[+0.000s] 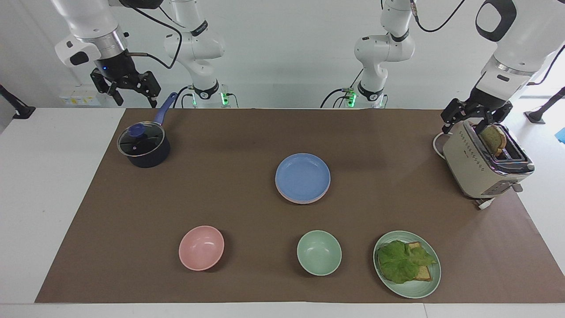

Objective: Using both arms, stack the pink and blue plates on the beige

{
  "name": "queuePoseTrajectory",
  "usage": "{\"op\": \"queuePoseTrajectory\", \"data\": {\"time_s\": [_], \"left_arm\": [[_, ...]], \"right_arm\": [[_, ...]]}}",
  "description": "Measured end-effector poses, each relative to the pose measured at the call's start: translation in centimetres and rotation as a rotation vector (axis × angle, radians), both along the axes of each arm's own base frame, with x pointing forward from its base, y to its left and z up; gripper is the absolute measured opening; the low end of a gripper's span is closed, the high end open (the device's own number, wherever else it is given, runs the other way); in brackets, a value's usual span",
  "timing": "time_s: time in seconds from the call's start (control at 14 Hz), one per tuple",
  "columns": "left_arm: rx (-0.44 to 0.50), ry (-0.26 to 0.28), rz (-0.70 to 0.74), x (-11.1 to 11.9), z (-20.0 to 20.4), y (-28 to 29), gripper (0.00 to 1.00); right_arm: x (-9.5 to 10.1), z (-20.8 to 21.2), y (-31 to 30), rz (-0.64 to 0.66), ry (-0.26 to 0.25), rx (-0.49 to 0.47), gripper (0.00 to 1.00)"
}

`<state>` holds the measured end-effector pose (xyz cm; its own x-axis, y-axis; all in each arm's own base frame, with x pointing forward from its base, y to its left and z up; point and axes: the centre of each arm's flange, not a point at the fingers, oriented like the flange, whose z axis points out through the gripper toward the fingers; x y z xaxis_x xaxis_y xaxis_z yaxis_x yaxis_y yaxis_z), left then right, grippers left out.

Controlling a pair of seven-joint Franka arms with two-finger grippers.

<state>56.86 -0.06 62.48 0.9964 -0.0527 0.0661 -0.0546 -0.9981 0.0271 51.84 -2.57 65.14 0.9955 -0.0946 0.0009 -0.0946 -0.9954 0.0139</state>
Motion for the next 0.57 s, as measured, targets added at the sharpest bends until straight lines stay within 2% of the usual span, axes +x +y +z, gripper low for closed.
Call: {"op": "queuePoseTrajectory", "data": {"time_s": [0.57], "left_arm": [[0.000,0.000,0.000,0.00,0.00,0.00,1.00]], "right_arm": [[-0.05,0.47,0.11,0.002,-0.010,-0.001,1.00]]}}
